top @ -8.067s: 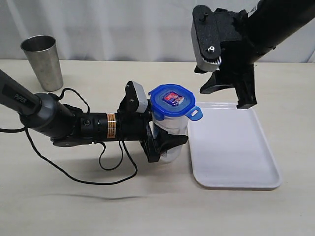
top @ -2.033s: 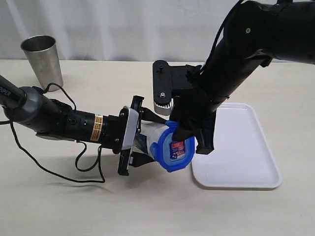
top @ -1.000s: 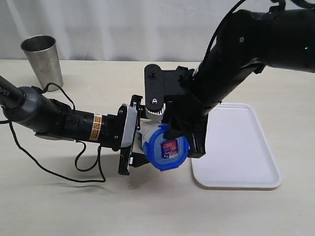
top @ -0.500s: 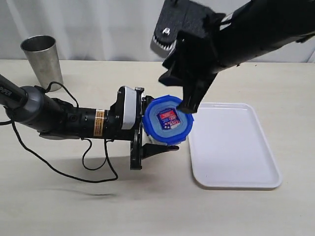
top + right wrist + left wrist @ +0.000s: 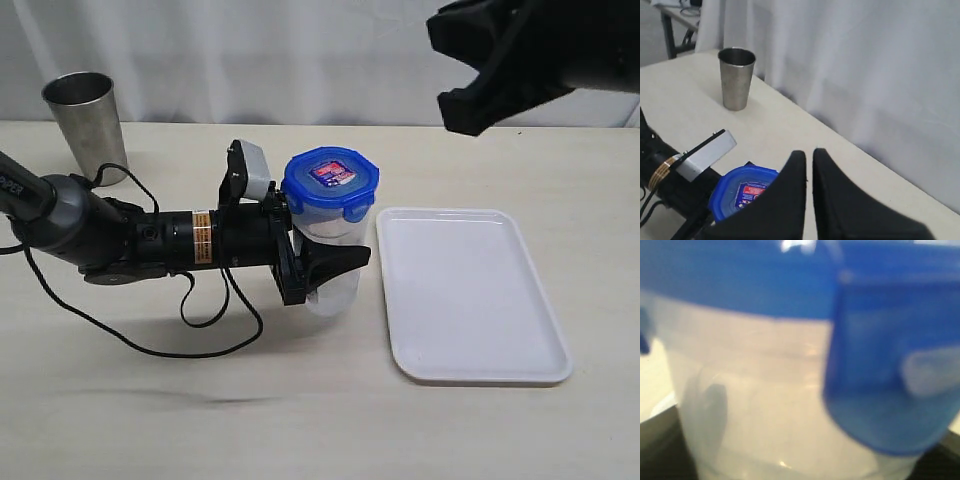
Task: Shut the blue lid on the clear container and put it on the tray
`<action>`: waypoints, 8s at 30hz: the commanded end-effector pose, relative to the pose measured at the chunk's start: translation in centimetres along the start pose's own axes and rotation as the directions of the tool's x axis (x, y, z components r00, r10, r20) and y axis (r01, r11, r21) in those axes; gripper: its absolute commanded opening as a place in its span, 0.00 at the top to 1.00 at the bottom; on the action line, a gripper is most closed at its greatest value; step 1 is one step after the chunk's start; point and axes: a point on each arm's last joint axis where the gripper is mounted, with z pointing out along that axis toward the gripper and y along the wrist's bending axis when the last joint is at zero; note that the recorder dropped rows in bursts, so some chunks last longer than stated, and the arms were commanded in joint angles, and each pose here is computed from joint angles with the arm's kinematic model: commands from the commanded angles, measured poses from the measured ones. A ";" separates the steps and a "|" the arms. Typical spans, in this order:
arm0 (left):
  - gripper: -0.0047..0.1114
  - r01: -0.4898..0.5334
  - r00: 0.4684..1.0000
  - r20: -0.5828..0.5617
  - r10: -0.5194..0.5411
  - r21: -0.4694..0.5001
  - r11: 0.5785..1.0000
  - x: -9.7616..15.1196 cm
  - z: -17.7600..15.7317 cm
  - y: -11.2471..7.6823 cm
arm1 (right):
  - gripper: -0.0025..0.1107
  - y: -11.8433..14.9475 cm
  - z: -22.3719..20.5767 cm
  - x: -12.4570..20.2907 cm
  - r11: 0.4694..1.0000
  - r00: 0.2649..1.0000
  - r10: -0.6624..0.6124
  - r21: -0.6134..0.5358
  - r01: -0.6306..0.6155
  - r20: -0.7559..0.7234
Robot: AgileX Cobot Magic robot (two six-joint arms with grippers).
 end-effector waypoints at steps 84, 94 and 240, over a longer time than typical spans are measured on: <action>0.96 -0.020 1.000 0.024 0.020 0.029 0.999 -0.7 0.1 -0.3 | 0.94 3.4 -15.9 17.0 0.616 0.874 -0.485 0.717 0.325 0.020; 0.96 -0.020 0.999 0.026 0.019 0.029 0.999 -0.7 0.1 -0.3 | 0.94 3.7 -14.2 20.1 0.581 0.836 -0.530 0.658 0.479 -0.140; 0.96 -0.811 0.499 -0.477 0.723 0.036 0.584 -10.6 18.5 -11.7 | 0.94 4.2 -13.6 24.0 0.765 0.951 0.307 0.587 -0.265 0.029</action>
